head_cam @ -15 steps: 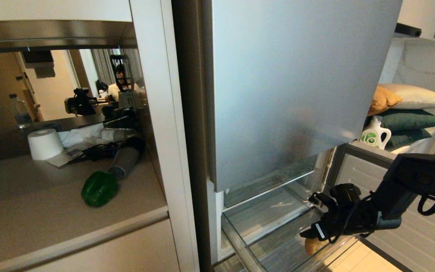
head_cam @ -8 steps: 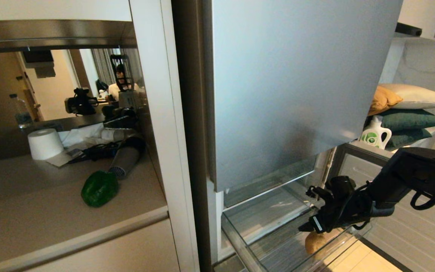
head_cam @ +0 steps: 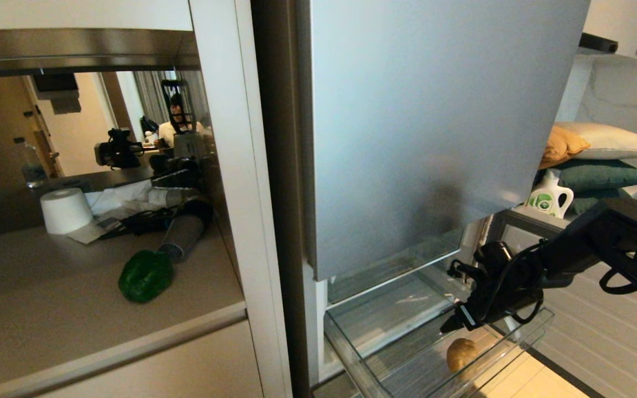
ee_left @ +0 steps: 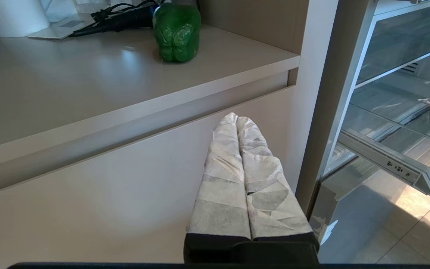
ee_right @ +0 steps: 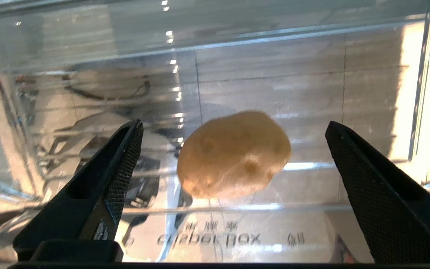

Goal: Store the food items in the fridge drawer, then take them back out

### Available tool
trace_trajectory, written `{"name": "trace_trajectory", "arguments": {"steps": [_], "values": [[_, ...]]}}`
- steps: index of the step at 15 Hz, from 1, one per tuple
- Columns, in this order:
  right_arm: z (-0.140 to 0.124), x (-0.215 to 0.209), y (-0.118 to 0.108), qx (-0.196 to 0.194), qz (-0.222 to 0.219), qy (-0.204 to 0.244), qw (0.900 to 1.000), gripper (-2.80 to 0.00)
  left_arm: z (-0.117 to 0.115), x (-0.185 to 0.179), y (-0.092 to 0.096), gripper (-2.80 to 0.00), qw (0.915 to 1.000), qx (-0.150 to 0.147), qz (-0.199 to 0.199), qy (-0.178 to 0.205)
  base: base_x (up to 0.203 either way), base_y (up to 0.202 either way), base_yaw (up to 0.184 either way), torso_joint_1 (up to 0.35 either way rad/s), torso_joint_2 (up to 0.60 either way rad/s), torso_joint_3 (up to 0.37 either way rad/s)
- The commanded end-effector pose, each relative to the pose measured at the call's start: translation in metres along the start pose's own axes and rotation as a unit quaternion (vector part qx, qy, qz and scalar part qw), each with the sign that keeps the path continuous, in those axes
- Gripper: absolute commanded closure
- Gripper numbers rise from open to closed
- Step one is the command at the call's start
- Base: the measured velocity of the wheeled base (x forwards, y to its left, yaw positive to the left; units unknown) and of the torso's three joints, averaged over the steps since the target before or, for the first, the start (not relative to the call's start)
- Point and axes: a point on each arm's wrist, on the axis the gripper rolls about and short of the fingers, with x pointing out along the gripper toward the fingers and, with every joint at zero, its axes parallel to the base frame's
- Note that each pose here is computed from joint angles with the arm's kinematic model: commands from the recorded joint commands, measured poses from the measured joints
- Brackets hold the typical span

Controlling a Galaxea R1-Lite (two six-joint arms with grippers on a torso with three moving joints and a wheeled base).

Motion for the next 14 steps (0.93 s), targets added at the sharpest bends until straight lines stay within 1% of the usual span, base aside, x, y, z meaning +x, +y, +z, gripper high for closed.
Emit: {"name": "trace_trajectory", "arguments": {"steps": [1, 4, 7, 9, 14], "values": [[0.002, -0.006, 0.001, 0.001, 0.000, -0.003, 1.000, -2.80, 0.000, 0.000, 0.000, 0.00, 1.0000, 0.000, -0.001, 0.000, 0.000, 0.000, 0.000, 0.000, 0.00, 0.000], [-0.003, -0.004, -0.001, 0.010, 0.003, 0.004, 1.000, -2.80, 0.000, 0.000, 0.000, 0.00, 1.0000, 0.000, 0.000, 0.000, 0.000, 0.000, 0.000, 0.000, 0.00, 0.000], [-0.009, -0.007, -0.015, 0.029, -0.004, 0.004, 1.000, -2.80, 0.000, 0.000, 0.000, 0.00, 1.0000, 0.000, -0.001, 0.000, 0.000, 0.000, 0.000, 0.000, 0.00, 0.000], [-0.012, -0.005, -0.020, 0.040, -0.006, 0.008, 0.999, -2.80, 0.000, 0.000, 0.000, 0.00, 1.0000, 0.000, 0.000, 0.000, 0.000, 0.000, 0.000, 0.000, 0.00, 0.000], [-0.008, 0.007, -0.023, 0.036, -0.007, 0.009, 0.999, -2.80, 0.000, 0.000, 0.000, 0.00, 1.0000, 0.000, -0.001, -0.001, 0.000, 0.000, 0.000, 0.000, 0.00, 0.000]]}}
